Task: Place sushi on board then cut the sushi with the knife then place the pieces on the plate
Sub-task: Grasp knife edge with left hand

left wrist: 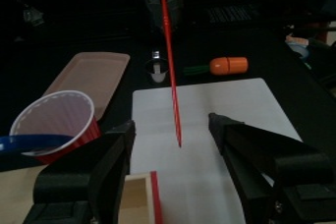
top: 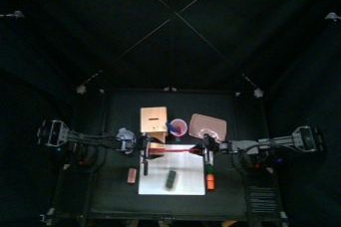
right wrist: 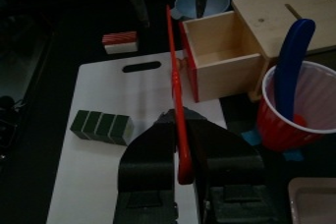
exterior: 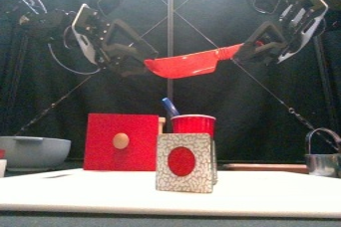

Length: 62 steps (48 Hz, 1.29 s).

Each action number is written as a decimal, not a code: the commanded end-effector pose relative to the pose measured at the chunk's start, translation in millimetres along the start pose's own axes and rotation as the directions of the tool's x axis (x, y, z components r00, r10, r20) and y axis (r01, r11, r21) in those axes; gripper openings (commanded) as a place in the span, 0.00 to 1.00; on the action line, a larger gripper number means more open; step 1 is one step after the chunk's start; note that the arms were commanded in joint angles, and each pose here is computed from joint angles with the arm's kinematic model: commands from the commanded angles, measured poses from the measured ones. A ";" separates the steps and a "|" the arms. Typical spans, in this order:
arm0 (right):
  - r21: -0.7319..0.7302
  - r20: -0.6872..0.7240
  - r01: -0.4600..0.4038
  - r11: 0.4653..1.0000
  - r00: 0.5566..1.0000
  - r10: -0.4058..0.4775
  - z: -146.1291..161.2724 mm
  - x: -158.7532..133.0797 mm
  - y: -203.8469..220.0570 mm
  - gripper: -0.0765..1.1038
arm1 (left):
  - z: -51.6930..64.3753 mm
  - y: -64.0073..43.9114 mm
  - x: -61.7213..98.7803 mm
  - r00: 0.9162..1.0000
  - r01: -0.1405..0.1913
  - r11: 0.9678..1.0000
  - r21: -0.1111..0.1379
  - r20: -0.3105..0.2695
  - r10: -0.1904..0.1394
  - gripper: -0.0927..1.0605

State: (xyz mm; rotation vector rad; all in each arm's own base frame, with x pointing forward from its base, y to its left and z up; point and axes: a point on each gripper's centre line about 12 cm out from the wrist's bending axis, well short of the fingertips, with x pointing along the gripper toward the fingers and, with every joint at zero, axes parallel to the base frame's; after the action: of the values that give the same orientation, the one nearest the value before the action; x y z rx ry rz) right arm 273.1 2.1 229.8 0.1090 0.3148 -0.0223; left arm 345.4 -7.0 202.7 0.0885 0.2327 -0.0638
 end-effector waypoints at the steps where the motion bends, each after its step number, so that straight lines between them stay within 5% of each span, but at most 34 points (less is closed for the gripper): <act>1: -0.001 0.018 -0.004 1.000 1.000 0.004 5.4 0.3 1.4 0.37 | 14.8 0.7 9.7 1.000 0.004 1.000 0.013 0.029 -0.004 0.88; 13: -0.001 0.015 -0.004 1.000 1.000 0.004 5.0 1.3 1.3 0.37 | 9.6 1.4 14.8 0.999 0.003 1.000 0.007 -0.038 -0.002 0.87; 24: -0.002 0.015 0.000 1.000 1.000 0.000 5.1 1.3 0.1 0.37 | 9.8 1.3 16.4 0.999 0.002 1.000 0.004 -0.043 -0.002 0.87; 43: -0.005 0.017 0.001 1.000 1.000 -0.001 5.8 1.4 -0.1 0.37 | 7.7 2.3 19.6 0.995 -0.001 1.000 0.002 -0.104 0.001 0.76; 62: -0.005 0.010 0.003 1.000 1.000 -0.003 3.8 2.5 -0.8 0.37 | 13.6 3.4 22.0 0.995 -0.006 1.000 -0.004 -0.097 0.006 0.73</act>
State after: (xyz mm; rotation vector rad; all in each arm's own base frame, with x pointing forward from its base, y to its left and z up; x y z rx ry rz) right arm 274.7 1.4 225.6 0.1047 0.3300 -0.0249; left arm 364.5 -5.3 200.0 0.0873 0.3631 -0.0522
